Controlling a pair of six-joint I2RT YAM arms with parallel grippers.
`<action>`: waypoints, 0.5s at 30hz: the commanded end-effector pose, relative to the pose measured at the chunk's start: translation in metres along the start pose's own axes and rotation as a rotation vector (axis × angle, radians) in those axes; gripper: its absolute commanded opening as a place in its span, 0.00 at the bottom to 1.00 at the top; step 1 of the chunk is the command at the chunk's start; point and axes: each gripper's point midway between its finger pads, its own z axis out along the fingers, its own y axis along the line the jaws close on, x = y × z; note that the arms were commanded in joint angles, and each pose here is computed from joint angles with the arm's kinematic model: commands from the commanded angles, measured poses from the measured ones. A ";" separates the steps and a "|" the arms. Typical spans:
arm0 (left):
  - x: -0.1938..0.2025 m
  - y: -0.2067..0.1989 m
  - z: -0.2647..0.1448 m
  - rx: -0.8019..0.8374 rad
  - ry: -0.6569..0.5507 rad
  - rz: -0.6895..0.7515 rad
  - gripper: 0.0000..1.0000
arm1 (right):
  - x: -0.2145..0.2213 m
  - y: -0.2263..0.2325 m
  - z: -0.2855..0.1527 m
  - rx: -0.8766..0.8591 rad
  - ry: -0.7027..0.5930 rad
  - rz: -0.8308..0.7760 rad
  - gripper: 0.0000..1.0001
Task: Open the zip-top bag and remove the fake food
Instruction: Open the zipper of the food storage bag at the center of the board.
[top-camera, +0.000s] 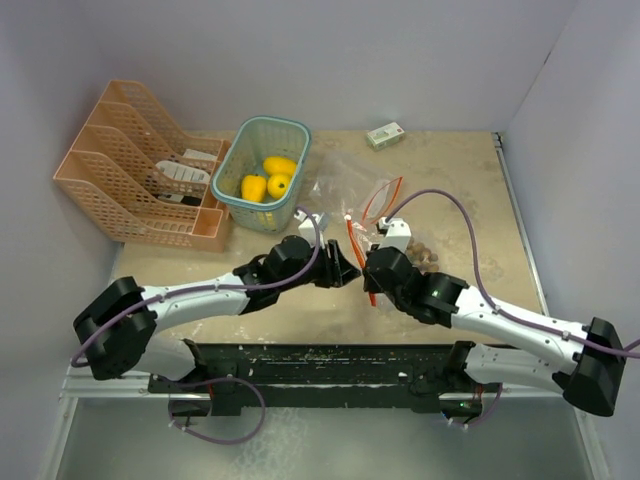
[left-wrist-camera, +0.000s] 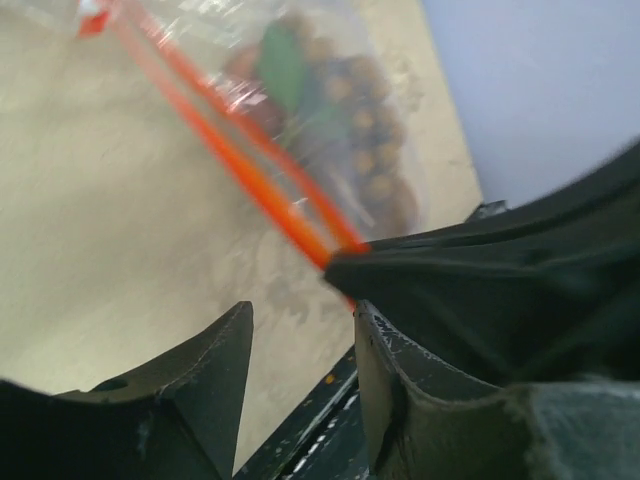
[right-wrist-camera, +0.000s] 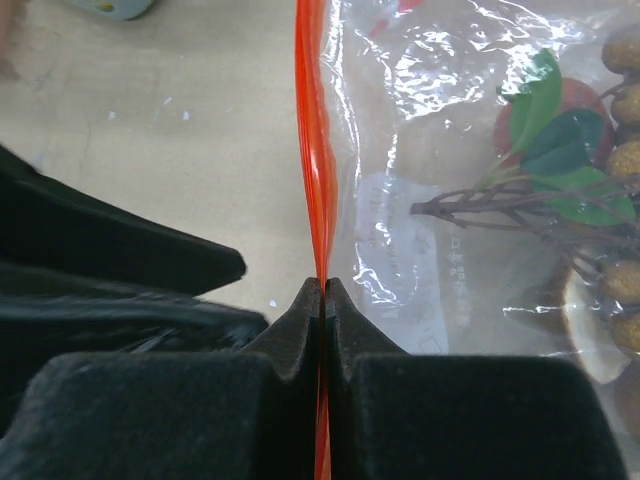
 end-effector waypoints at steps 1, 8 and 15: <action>-0.001 0.006 0.007 -0.001 -0.063 -0.090 0.46 | -0.017 0.013 -0.007 -0.076 -0.058 0.048 0.00; -0.006 -0.003 0.018 0.022 -0.065 -0.100 0.46 | -0.015 0.010 -0.014 -0.104 -0.067 0.067 0.00; -0.017 -0.012 0.014 0.038 -0.093 -0.079 0.46 | -0.010 0.000 -0.015 -0.080 -0.066 0.063 0.00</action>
